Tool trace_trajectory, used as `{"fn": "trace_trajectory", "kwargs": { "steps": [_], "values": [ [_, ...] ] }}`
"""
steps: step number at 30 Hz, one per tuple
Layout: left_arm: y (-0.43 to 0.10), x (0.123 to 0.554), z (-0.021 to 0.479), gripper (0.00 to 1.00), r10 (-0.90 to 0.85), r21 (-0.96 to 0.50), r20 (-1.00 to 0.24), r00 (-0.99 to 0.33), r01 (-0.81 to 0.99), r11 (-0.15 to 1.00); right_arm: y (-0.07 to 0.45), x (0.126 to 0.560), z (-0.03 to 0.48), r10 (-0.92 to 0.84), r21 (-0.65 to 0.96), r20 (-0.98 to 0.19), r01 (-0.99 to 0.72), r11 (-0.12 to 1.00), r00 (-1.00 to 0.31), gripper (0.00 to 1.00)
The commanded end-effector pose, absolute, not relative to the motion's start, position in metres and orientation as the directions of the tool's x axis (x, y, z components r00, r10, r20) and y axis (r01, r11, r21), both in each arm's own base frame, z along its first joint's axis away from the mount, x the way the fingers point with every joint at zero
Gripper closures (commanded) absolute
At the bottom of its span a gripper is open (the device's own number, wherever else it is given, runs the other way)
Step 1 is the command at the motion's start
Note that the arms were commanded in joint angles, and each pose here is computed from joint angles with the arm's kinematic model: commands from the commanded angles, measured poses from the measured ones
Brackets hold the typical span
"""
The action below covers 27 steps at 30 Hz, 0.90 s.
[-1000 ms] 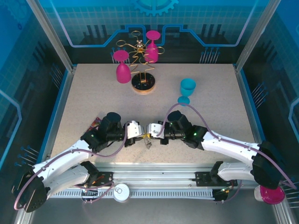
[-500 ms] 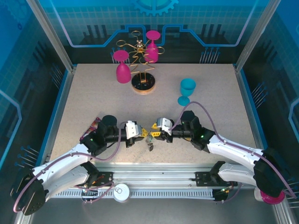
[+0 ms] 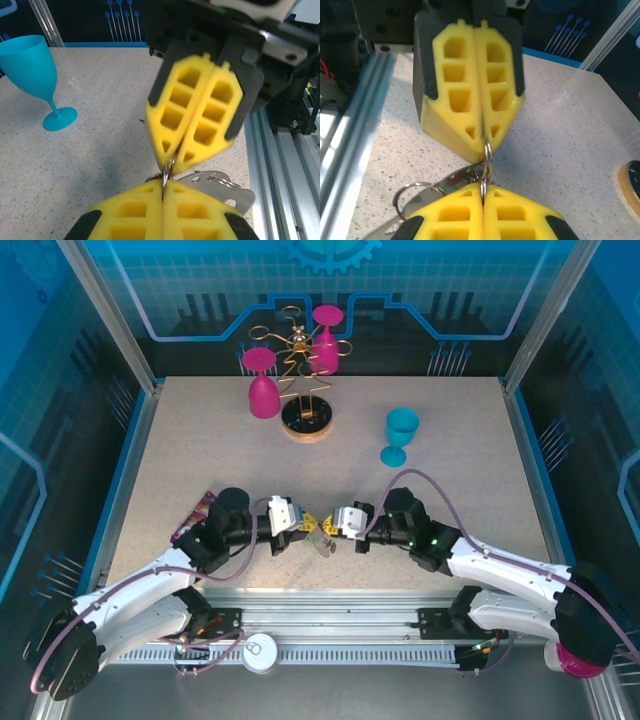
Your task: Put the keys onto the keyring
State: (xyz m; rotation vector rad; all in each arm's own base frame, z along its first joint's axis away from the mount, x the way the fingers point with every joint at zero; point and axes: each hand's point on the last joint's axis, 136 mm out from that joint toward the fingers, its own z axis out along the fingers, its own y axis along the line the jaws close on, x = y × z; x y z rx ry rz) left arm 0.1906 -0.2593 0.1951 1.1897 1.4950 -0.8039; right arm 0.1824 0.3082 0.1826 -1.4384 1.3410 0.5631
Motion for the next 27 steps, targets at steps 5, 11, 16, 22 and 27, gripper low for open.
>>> {"fn": "trace_trajectory", "kwargs": {
  "steps": [5, 11, 16, 22, 27],
  "values": [
    [-0.261, 0.199, 0.224, 1.00, 0.157, 0.075, -0.987, 0.027, 0.947, 0.313, 0.321, 0.183, 0.171, -0.459, -0.476, -0.812, -0.864, 0.163, 0.361, 0.87],
    [-0.262, 0.197, 0.219, 1.00, 0.161, 0.068, -0.987, 0.021, 0.953, 0.296, 0.309, 0.186, 0.198, -0.327, -0.391, -0.896, -0.884, 0.255, 0.301, 0.68],
    [-0.263, 0.194, 0.218, 1.00, 0.159, 0.069, -0.987, 0.025, 0.958, 0.277, 0.304, 0.186, 0.206, -0.277, -0.333, -0.925, -0.908, 0.255, 0.261, 0.67],
    [-0.265, 0.190, 0.217, 1.00, 0.156, 0.067, -0.987, 0.028, 0.965, 0.255, 0.306, 0.183, 0.213, -0.216, -0.273, -0.950, -0.932, 0.238, 0.224, 0.70],
    [-0.266, 0.188, 0.219, 1.00, 0.147, 0.062, -0.989, 0.027, 0.969, 0.240, 0.312, 0.184, 0.213, -0.203, -0.255, -0.956, -0.942, 0.220, 0.212, 0.75]
  ]
}}
